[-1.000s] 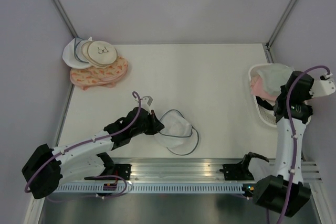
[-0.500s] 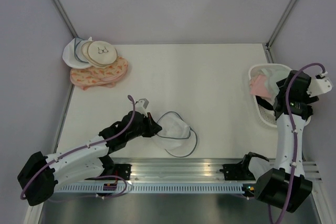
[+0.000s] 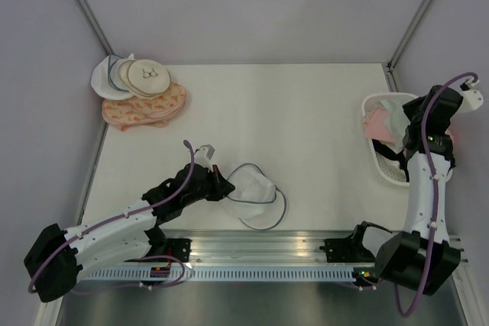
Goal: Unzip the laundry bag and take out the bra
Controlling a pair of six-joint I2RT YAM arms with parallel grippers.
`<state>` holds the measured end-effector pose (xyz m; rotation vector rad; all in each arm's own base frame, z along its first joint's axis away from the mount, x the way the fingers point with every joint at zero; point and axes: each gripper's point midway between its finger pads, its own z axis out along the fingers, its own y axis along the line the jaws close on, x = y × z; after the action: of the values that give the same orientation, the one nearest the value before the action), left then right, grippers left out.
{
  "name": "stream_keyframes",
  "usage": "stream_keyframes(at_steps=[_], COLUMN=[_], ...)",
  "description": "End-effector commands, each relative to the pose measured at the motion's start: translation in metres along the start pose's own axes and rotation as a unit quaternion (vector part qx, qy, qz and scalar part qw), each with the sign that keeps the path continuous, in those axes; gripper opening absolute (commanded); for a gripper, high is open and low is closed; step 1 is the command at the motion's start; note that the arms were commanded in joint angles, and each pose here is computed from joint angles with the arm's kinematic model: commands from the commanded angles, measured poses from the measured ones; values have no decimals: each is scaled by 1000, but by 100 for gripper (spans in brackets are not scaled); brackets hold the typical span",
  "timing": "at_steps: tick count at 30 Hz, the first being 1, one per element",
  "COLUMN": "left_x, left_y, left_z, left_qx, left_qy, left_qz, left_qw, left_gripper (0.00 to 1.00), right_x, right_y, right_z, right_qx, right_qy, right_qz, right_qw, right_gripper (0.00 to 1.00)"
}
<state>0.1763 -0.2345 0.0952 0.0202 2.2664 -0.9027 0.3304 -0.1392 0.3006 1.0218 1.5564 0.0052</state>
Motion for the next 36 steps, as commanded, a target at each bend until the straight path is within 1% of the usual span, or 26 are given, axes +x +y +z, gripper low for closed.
stream_keyframes(at_steps=[1,2,5,6,7,10,11,13,15,16,18,19,20,21,23,24,25,26,27,28,29,30,31,32,35,36], left_x=[-4,-5,-4,-4,-3,2,4,1,2,0,-2,-4,-6,-5,-10,-10,-15,-17,-18,-22,-28,-33,-38,-47,-67,-81], left_y=[-5,-6,-6,-6,-5,0,1,-3,-3,-3,-2,-4,-5,-4,-7,-7,-9,-10,-10,-10,-15,-17,-21,-29,-44,-56], left_z=[1,0,0,0,0,2,2,3,3,2,1,0,-1,-1,-3,-3,-5,-6,-6,-7,-11,-13,-16,-23,-36,-46], left_qx=[12,14,15,15,15,9,8,16,16,19,18,21,23,22,32,34,40,44,46,48,62,68,74,93,113,126], left_qy=[-9,-11,-10,-11,-10,-4,-1,-6,-6,-11,-17,-22,-27,-28,-41,-44,-57,-63,-69,-79,-97,-106,-118,-135,-165,-181], left_qz=[-13,-13,-14,-15,-16,-19,-20,-21,-21,-21,-23,-23,-25,-26,-33,-35,-38,-44,-47,-53,-57,-61,-66,-69,-70,-70], left_qw=[1000,1000,1000,1000,1000,1000,1000,1000,1000,1000,999,999,999,999,998,998,997,996,995,994,992,990,988,984,977,973], left_gripper=[2,2,2,2,2,2,2,2,2,2,2,2,2,2,2,2,2,2,2,2,2,2,2,2,2,2], right_x=[27,30,67,73,97,142,150,176,185,187,158,149,139,111,95,80,80,83,75,83,81,88,97,101,131,153], right_y=[-18,-27,-65,-80,-101,-138,-141,-158,-157,-148,-117,-108,-88,-61,-32,-10,-2,17,40,43,54,74,79,85,113,117], right_z=[37,45,64,67,69,69,73,74,78,79,82,79,77,72,62,56,51,43,35,26,17,2,-9,-19,-71,-89], right_qx=[48,70,151,183,211,256,253,270,260,238,169,146,98,50,-8,-42,-59,-105,-134,-141,-155,-184,-194,-205,-275,-303], right_qy=[28,19,59,56,76,108,106,130,149,160,120,108,103,71,76,74,89,115,114,134,134,143,157,157,182,211], right_qz=[34,39,27,21,14,20,28,25,15,19,33,29,30,31,17,10,-12,-25,-43,-73,-89,-106,-120,-143,-175,-179], right_qw=[998,997,986,981,974,960,961,954,954,958,978,983,989,996,997,996,994,987,983,978,975,967,961,955,928,912], right_gripper=[0,1,0,0,1,0,0,0,0,1,0,0,0,0,0,6,11,19,21,25,37,42,46,54,57,57])
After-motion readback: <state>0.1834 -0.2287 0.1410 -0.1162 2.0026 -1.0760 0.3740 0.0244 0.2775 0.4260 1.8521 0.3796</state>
